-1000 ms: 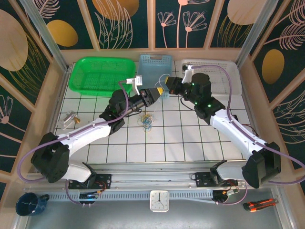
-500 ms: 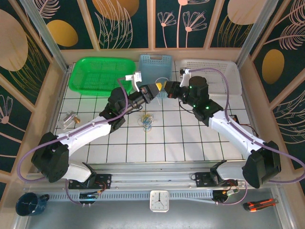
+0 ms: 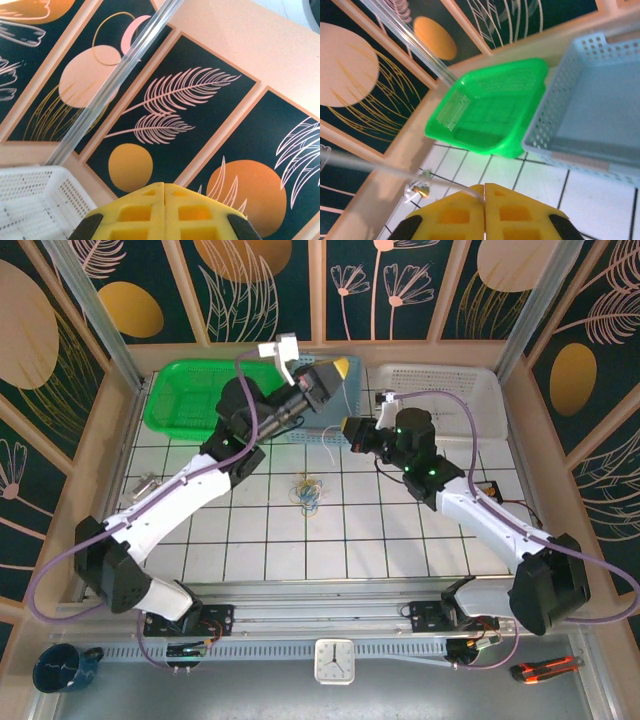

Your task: Untangle the cables

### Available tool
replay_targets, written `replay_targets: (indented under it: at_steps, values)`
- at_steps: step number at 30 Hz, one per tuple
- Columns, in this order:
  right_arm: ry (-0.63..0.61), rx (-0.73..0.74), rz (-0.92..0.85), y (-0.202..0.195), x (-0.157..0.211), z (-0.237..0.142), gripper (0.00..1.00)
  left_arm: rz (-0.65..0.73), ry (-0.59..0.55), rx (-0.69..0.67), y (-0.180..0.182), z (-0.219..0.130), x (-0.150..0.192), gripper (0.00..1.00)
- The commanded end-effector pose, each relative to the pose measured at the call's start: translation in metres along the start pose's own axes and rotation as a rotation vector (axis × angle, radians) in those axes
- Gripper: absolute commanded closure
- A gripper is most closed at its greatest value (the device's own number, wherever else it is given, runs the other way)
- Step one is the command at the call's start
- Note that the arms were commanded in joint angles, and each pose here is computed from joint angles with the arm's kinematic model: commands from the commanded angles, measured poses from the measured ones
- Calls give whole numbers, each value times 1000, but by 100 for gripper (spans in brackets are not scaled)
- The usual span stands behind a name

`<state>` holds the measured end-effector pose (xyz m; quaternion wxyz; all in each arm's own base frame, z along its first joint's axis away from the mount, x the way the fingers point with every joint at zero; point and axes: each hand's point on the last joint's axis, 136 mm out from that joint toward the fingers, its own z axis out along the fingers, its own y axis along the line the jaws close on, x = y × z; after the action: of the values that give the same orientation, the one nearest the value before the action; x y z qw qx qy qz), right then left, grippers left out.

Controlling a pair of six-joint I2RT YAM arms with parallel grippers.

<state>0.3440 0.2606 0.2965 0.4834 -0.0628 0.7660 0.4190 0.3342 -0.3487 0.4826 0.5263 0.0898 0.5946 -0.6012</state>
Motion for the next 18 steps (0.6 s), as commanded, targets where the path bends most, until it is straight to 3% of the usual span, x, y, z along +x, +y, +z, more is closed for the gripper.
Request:
replay_targets:
  at_steps: [1,7,12,16,18]
  values:
    - [-33,-22,-33,7,-8,-9,81,81,24,-1,-11,19,-13,100]
    - [-39,1,-37,5,-7,-19,43,179,-1,-14,-25,47,-55,100]
    - [-59,11,-45,8,-8,-40,20,246,8,-54,-13,81,-81,100]
    - [-85,51,-37,-3,-13,-60,9,292,-46,-80,-5,95,-109,100]
    - [-95,67,-30,-8,-13,-70,9,238,-54,-81,19,98,-116,100]
